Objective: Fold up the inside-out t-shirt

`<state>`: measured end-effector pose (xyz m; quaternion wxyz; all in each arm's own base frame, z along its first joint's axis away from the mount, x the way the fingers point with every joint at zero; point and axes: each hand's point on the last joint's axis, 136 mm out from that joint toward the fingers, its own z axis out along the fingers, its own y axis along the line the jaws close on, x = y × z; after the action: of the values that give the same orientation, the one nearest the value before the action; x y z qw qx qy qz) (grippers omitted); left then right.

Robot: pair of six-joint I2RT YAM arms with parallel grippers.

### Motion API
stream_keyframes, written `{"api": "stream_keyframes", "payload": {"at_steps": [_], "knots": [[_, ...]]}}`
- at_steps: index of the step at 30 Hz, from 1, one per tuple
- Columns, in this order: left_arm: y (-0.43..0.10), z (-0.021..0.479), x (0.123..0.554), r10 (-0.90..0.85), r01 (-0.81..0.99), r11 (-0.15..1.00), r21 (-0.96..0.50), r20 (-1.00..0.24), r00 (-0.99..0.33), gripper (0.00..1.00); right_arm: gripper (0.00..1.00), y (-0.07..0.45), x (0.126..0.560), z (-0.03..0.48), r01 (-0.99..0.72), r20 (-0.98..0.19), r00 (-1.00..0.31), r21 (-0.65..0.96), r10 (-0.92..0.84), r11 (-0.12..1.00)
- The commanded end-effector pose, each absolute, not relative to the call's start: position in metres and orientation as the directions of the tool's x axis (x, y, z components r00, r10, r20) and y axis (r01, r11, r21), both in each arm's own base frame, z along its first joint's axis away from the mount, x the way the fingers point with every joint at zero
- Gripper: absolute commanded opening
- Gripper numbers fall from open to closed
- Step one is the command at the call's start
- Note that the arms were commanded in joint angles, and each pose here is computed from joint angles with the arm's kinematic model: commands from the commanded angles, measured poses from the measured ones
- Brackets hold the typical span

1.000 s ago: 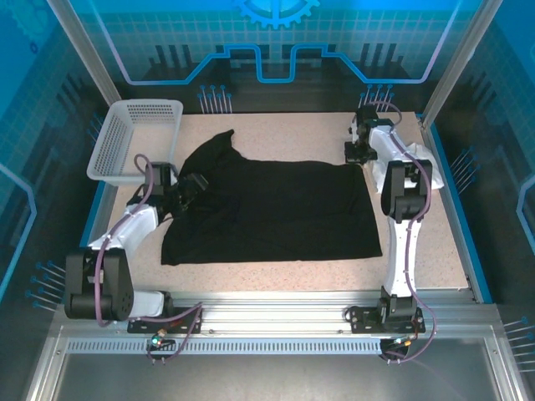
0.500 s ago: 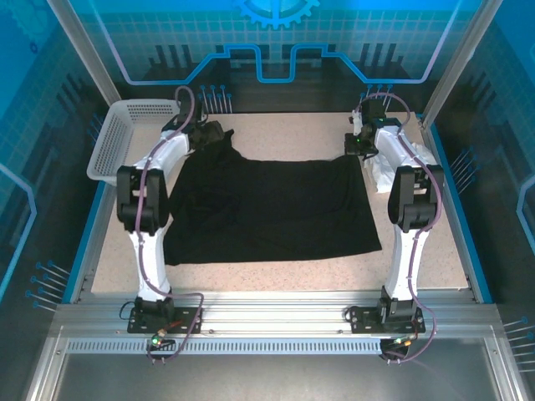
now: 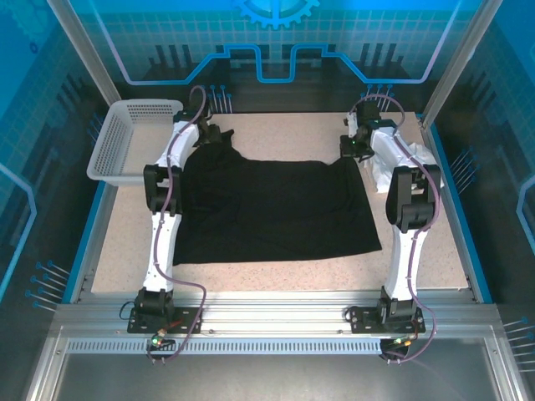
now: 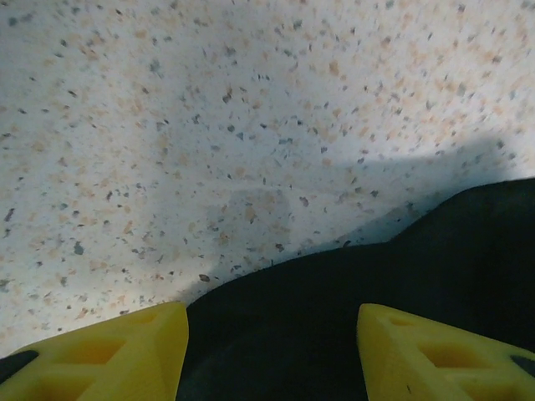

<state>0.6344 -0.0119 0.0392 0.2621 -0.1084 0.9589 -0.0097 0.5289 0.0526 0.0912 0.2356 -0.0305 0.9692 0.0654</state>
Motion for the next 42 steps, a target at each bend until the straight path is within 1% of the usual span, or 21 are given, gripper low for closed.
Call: {"api": "stream_keyframes", "payload": {"at_steps": [1,4,7,9,13,16,20,25,30,36,42], "knots": [[-0.012,0.023,0.622,-0.154,-0.146,0.988,-0.051,-0.434,-0.888,0.55,0.0,0.06,0.524,0.1,-0.117,-0.473,-0.88,0.121,-0.046,0.986],[-0.013,0.002,0.617,-0.137,-0.128,0.991,-0.05,-0.399,-0.907,0.51,0.0,0.06,0.522,0.098,-0.117,-0.469,-0.882,0.12,-0.048,0.986],[-0.01,0.001,0.619,-0.151,-0.136,0.988,-0.065,-0.393,-0.907,0.43,0.0,0.061,0.52,0.098,-0.119,-0.467,-0.883,0.123,-0.049,0.985],[-0.01,0.007,0.626,-0.156,-0.134,0.988,-0.082,-0.421,-0.894,0.34,0.0,0.062,0.52,0.097,-0.122,-0.466,-0.883,0.125,-0.05,0.985],[-0.013,0.011,0.628,-0.148,-0.11,0.987,-0.113,-0.427,-0.892,0.17,0.0,0.062,0.52,0.095,-0.116,-0.464,-0.885,0.128,-0.044,0.985],[-0.012,0.02,0.632,-0.139,-0.099,0.989,-0.112,-0.453,-0.88,0.09,0.0,0.063,0.524,0.095,-0.113,-0.468,-0.883,0.134,-0.038,0.985],[-0.01,0.054,0.643,-0.129,-0.083,0.991,-0.11,-0.532,-0.837,0.01,0.0,0.062,0.53,0.099,-0.117,-0.478,-0.877,0.123,-0.044,0.986],[-0.007,0.101,0.647,-0.13,-0.08,0.991,-0.109,-0.612,-0.78,0.0,0.0,0.056,0.536,0.108,-0.107,-0.498,-0.866,0.111,-0.038,0.988],[-0.007,0.142,0.637,-0.142,-0.081,0.989,-0.123,-0.663,-0.735,0.0,0.0,0.054,0.539,0.121,-0.112,-0.538,-0.842,0.105,-0.038,0.988],[-0.01,0.184,0.607,-0.179,-0.082,0.982,-0.169,-0.713,-0.677,0.0,0.0,0.05,0.529,0.129,-0.134,-0.567,-0.82,0.064,-0.075,0.989],[-0.015,0.213,0.562,-0.236,-0.086,0.968,-0.235,-0.746,-0.623,0.0,0.0,0.038,0.502,0.142,-0.124,-0.58,-0.808,-0.008,-0.106,0.992]]}}
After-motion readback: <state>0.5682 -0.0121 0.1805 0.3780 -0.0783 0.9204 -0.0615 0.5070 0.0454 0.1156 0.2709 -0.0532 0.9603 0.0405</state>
